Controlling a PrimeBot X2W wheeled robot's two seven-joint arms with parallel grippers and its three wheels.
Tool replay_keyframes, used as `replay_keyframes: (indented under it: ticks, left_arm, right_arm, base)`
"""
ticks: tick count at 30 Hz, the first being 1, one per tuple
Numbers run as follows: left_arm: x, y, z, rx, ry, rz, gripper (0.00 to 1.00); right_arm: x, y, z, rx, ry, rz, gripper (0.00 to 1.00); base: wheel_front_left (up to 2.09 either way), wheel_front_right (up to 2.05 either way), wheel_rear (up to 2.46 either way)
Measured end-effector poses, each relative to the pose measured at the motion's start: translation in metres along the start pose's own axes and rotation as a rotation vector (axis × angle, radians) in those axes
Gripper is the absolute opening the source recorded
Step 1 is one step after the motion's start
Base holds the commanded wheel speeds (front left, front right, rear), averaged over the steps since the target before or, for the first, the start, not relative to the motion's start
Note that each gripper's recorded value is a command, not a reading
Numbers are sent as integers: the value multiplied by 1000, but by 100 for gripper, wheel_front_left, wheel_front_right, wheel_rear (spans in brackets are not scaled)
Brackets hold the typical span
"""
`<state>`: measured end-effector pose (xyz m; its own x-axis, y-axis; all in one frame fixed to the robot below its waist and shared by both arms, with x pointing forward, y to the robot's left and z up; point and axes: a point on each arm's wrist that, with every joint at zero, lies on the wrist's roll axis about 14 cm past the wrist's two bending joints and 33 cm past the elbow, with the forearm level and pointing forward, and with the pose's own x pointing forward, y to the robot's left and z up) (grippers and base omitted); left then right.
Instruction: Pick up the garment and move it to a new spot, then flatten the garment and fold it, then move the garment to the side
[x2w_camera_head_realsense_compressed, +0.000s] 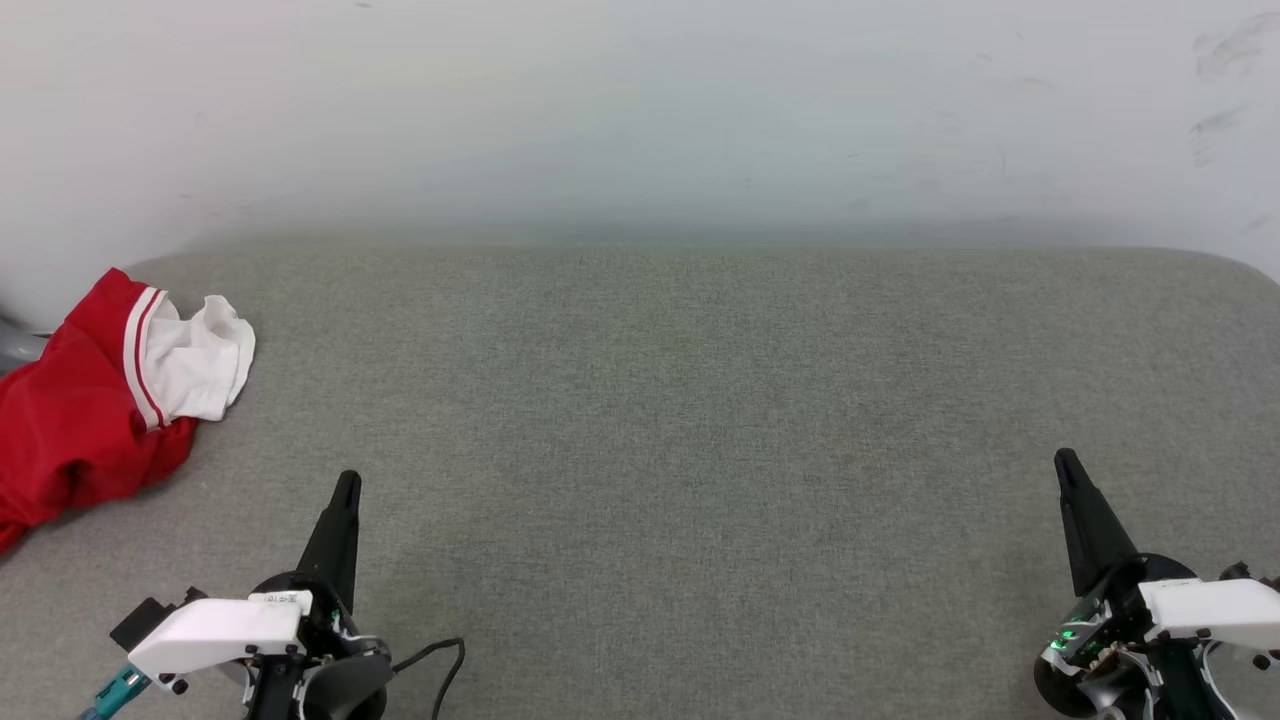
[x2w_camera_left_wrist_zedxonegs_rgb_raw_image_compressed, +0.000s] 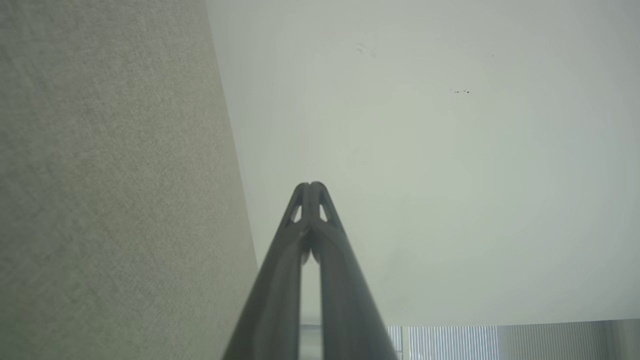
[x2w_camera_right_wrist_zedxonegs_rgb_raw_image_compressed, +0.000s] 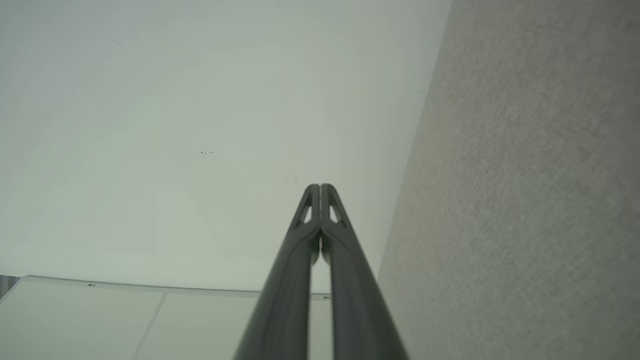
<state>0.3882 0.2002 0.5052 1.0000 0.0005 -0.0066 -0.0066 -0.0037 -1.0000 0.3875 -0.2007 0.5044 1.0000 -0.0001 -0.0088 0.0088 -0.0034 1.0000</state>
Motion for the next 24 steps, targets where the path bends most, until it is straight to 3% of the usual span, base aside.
replay_keyframes:
  ticks: [2,3,9,17,24]
  left_arm:
    - [0,1,0,0,0,4,0]
    - [-2,5,-1,-2,1,14,100]
    - [-16,34,-1,-9,-6,101,100]
    - [-15,29,3,55,-35,89,100]
    - [-13,22,9,178,-58,84,100]
  right_arm:
    - [0,-1,0,0,0,-4,0]
    - [-2,-5,0,1,0,-15,100]
    - [-17,-36,2,6,-13,-107,100]
    - [-16,-34,5,-43,-39,-105,100]
    - [-14,-25,11,-165,-62,-81,100]
  base:
    - [0,0,0]
    - [0,0,0]
    - [0,0,0]
    - [0,0,0]
    - [0,0,0]
